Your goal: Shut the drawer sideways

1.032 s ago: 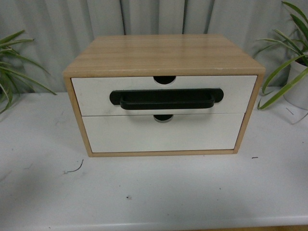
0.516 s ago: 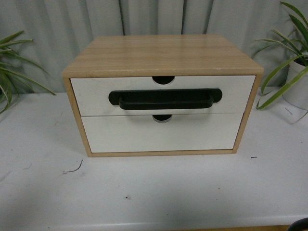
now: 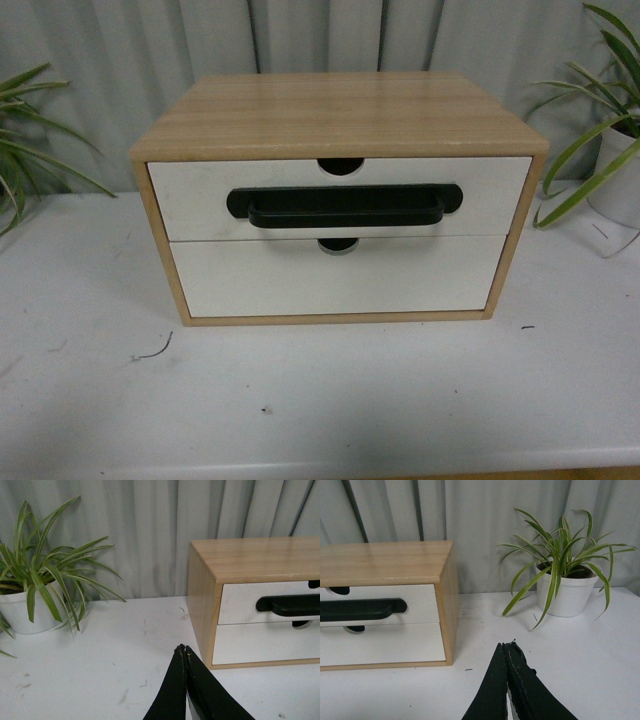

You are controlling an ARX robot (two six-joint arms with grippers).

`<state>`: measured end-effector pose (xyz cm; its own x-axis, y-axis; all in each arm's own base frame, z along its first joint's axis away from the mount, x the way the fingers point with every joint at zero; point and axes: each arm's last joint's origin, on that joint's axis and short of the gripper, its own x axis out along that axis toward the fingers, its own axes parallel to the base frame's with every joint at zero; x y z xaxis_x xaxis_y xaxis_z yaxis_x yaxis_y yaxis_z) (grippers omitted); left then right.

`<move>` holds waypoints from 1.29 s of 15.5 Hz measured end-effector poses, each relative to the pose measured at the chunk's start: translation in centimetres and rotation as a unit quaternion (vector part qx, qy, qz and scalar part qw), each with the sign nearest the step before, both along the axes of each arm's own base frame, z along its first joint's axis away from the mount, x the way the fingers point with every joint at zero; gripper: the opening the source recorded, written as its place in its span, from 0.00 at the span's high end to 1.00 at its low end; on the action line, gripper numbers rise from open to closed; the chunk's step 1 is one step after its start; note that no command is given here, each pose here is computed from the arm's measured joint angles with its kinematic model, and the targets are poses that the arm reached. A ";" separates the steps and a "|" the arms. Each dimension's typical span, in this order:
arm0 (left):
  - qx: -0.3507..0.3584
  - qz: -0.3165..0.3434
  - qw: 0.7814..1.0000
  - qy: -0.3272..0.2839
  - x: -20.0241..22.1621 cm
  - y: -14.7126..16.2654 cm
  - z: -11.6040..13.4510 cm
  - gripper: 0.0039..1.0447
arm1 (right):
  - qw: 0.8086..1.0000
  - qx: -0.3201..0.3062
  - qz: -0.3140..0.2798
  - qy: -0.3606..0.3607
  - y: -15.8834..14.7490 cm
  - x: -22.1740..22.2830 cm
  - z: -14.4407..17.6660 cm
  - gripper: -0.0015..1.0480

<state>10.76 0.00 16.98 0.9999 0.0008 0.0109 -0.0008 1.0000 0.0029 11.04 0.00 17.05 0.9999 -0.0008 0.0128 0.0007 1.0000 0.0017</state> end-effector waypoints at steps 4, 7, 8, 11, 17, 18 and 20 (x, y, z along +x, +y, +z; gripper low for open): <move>0.000 0.000 1.000 0.008 -1.0 0.0 -0.4 0.99 | 1.000 -0.001 0.001 0.021 0.0 -1.1 -0.6 0.98; 0.000 -0.001 1.000 0.006 -1.0 0.0 -0.3 0.99 | 1.000 -0.001 0.000 0.004 0.0 -1.3 -0.3 0.98; 0.000 -0.001 1.000 0.006 -1.0 0.0 -0.3 0.99 | 1.000 -0.001 0.000 0.004 0.0 -1.3 -0.3 0.98; 0.000 -0.001 1.000 0.006 -1.0 0.0 -0.3 0.99 | 1.000 -0.001 0.000 0.004 0.0 -1.3 -0.3 0.98; -0.001 -0.001 1.000 0.006 -1.0 0.0 -0.3 0.38 | 1.000 -0.001 0.000 0.004 0.0 -1.3 -0.3 0.45; 0.000 -0.001 1.000 0.006 -1.0 0.0 -0.3 0.27 | 1.000 -0.001 0.000 0.004 0.0 -1.3 -0.3 0.33; 0.000 -0.001 1.000 0.006 -1.0 0.0 -0.3 0.04 | 1.000 -0.001 0.000 0.004 0.0 -1.3 -0.3 0.10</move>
